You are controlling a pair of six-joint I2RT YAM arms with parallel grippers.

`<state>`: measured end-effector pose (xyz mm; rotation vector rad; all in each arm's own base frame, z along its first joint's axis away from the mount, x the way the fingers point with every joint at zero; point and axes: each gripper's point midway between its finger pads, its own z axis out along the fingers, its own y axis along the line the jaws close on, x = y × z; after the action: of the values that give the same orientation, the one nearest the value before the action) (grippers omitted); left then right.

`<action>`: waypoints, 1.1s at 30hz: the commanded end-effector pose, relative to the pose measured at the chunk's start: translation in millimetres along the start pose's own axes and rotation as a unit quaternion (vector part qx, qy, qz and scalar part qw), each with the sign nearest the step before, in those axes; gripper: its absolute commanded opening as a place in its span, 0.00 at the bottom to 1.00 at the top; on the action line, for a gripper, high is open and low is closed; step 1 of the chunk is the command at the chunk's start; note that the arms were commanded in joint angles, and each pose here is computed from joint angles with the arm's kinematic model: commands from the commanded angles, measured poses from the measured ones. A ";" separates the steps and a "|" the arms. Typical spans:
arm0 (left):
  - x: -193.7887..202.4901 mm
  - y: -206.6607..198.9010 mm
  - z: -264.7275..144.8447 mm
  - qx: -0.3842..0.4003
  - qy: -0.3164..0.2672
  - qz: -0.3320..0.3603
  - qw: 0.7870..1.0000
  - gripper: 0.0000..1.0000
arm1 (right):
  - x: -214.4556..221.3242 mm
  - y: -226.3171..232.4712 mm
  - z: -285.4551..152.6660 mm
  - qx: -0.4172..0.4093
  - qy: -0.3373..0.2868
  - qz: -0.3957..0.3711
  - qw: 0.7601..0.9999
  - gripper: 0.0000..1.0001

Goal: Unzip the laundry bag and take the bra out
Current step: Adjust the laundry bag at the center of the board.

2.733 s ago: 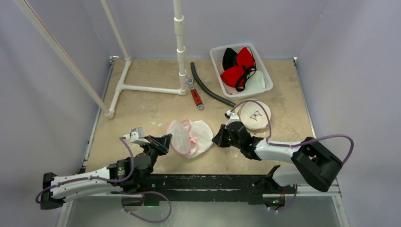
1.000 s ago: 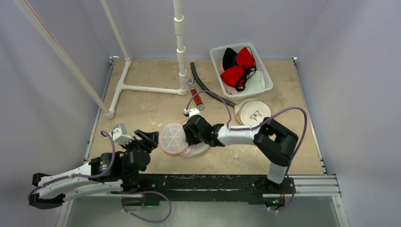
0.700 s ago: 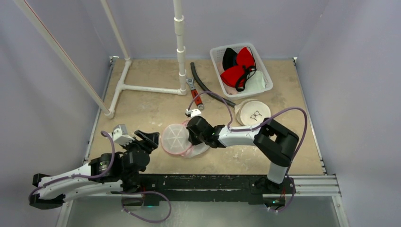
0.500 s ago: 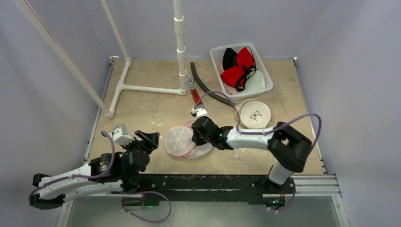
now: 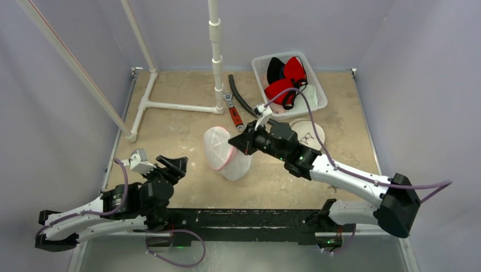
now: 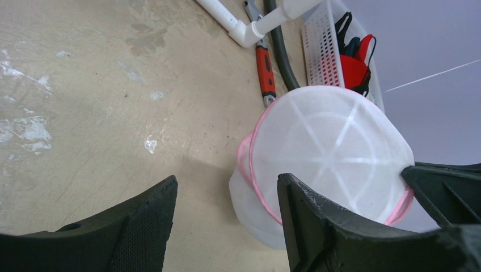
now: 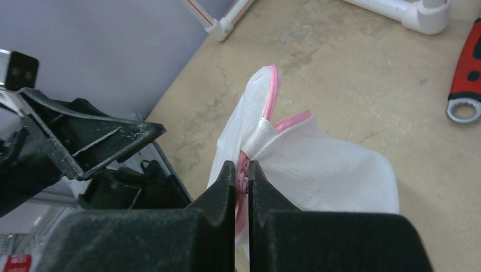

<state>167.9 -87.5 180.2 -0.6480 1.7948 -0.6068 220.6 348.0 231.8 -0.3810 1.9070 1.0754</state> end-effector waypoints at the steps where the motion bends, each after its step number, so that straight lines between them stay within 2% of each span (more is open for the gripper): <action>1: -37.9 -10.0 -9.1 0.008 -0.037 -0.024 0.999 0.63 | -46.7 50.2 -16.9 -0.134 -0.044 0.011 0.990 0.00; 6: -68.6 -13.5 -18.4 0.011 -0.063 -0.034 0.997 0.63 | -69.1 102.9 -44.5 -0.265 -0.069 0.011 0.962 0.00; 8: -77.9 -13.8 -21.2 0.011 -0.071 -0.038 0.997 0.63 | -67.6 102.8 -47.2 -0.267 -0.068 0.014 0.961 0.00; 11: -86.6 -15.5 -23.6 0.013 -0.080 -0.041 0.996 0.63 | -56.4 84.4 -32.3 -0.226 -0.055 0.007 0.973 0.00; 19: -97.8 -22.3 -26.6 0.014 -0.091 -0.041 0.995 0.62 | -75.4 114.5 -22.8 -0.300 -0.068 0.004 0.952 0.00; 21: -97.7 -23.6 -26.8 0.014 -0.089 -0.040 0.995 0.62 | -70.7 95.9 -15.9 -0.260 -0.069 0.007 0.963 0.00; 23: -93.6 -25.1 -25.7 0.015 -0.084 -0.041 0.995 0.62 | -54.3 58.2 -6.7 -0.211 -0.060 0.013 0.976 0.00; 28: -70.4 -26.1 -18.6 0.015 -0.063 -0.026 0.998 0.62 | 21.0 -27.9 -2.7 -0.120 0.004 0.062 0.991 0.00; 33: -44.0 -24.3 -10.2 0.013 -0.042 -0.016 0.999 0.62 | 72.2 -61.0 -15.3 -0.072 0.043 0.081 0.993 0.00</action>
<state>172.2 -58.3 242.2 -0.6988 1.6644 -0.6139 216.3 318.7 154.4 -0.3689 1.9755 1.3479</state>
